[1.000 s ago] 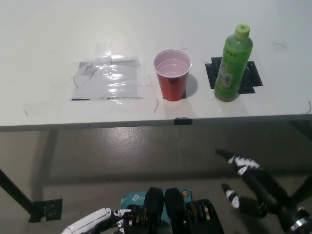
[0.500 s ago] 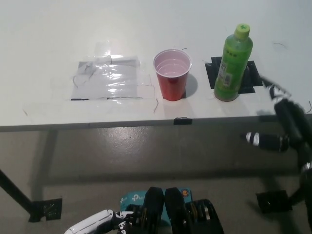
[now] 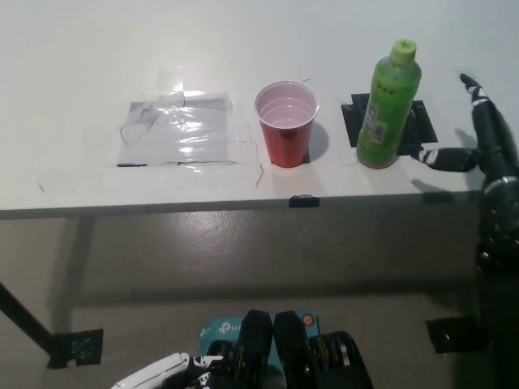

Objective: The robot uses its right hand to pick up a bottle kept in the middle of the desk and tilt it into a cup kept next to it to pour water out

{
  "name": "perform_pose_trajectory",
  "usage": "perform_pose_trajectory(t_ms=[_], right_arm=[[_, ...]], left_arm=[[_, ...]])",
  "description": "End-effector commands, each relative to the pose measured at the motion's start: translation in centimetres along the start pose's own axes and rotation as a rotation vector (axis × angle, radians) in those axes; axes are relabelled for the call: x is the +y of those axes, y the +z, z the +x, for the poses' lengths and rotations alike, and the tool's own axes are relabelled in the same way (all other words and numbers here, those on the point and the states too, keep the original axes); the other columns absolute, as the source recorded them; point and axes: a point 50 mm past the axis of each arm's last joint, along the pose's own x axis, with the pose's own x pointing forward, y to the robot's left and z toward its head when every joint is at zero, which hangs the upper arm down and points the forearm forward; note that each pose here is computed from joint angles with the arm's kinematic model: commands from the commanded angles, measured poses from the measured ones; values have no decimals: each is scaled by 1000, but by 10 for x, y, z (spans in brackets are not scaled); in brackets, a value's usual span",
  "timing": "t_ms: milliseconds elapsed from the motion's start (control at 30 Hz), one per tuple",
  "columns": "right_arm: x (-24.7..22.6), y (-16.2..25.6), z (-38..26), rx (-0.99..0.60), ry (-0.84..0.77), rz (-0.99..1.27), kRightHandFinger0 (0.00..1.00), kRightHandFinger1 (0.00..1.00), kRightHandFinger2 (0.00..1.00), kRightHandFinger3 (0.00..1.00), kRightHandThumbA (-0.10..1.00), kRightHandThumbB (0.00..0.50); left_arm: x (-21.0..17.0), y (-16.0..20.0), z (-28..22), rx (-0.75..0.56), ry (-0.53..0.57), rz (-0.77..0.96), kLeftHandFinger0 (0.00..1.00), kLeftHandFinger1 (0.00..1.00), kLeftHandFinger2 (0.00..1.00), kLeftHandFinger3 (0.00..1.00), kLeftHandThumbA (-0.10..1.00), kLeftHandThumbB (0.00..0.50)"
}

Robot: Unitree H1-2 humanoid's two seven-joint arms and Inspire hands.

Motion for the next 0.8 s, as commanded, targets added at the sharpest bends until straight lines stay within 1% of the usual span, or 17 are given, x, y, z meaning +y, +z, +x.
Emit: perform_pose_trajectory(t_ms=[0,67,133,200,333,467,533,767], right_arm=[[2,22,14,11,-34,16,1000,1000,1000,1000,975,500],[10,25,21,23,-24,18,1000,1000,1000,1000,958,500],[17,30,23,26,-2,-2,1000,1000,1000,1000,989,500],[23,39,22,14,19,3,1000,1000,1000,1000,983,500],[26,45,19,-4,40,3,1000,1000,1000,1000,932,500],[28,51,19,-21,61,-1,1000,1000,1000,1000,907,500],[29,48,19,-16,61,-3,1000,1000,1000,1000,892,500],[29,51,33,8,20,14,1000,1000,1000,1000,849,500]], left_arm=[[0,8,-4,-23,-16,11,1000,1000,1000,1000,375,500],[0,7,-3,-22,-24,14,1000,1000,1000,1000,371,500],[-1,7,-3,-25,-29,12,1000,1000,1000,1000,370,500],[-1,8,-3,-20,-36,6,1000,1000,1000,1000,356,500],[-2,7,1,-25,-44,9,1000,1000,1000,1000,366,500],[-2,8,0,-14,-42,12,1000,1000,1000,1000,366,500],[-5,7,1,-12,-50,11,1000,1000,1000,1000,377,500],[-6,9,0,-10,-55,4,1000,1000,1000,1000,333,500]])
